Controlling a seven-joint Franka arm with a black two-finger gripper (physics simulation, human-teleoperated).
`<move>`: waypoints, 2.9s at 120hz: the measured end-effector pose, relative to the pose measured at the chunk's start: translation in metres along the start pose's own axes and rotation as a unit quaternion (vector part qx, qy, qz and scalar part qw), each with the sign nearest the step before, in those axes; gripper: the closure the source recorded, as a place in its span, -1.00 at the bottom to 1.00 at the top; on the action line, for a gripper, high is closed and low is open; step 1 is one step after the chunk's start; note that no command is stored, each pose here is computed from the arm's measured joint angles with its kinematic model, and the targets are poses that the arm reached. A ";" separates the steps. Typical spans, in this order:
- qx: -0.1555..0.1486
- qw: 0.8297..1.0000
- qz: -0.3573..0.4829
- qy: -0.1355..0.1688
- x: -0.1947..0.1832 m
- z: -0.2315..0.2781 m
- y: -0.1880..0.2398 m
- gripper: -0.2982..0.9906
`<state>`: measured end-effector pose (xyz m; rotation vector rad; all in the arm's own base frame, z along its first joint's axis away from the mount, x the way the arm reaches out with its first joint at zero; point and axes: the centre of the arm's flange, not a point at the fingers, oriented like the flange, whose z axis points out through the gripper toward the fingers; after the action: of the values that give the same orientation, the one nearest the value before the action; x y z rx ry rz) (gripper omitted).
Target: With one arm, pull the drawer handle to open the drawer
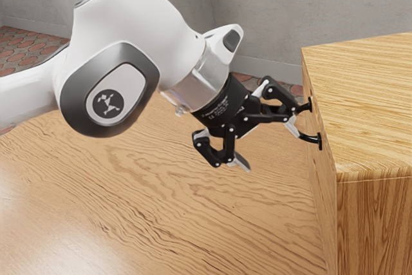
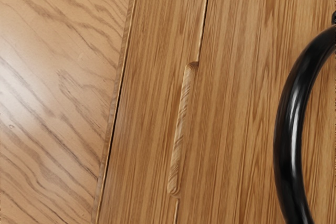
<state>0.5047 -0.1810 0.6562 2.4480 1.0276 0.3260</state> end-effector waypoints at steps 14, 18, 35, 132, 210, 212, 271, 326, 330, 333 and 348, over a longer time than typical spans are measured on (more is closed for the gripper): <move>-0.004 1.000 -0.001 -0.003 0.006 -0.006 -0.009 -0.54; -0.004 1.000 -0.001 -0.004 0.007 -0.007 -0.011 -0.54; -0.011 1.000 0.004 0.000 0.010 -0.014 -0.010 -0.54; -0.014 1.000 0.006 0.024 0.023 0.019 -0.008 -0.53; -0.029 0.999 -0.032 0.013 0.040 -0.025 -0.086 -0.54; -0.030 0.999 -0.033 0.013 0.039 -0.026 -0.087 -0.54; -0.035 0.998 -0.046 0.014 0.045 -0.041 -0.114 -0.53; -0.034 0.997 -0.065 0.019 0.055 -0.052 -0.149 -0.53; -0.035 0.997 -0.066 0.018 0.054 -0.054 -0.152 -0.53; -0.036 0.997 -0.067 0.019 0.055 -0.057 -0.154 -0.53; -0.038 0.997 -0.069 0.019 0.055 -0.062 -0.162 -0.53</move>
<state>0.4200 -0.0215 0.6310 2.2975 1.1729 0.3606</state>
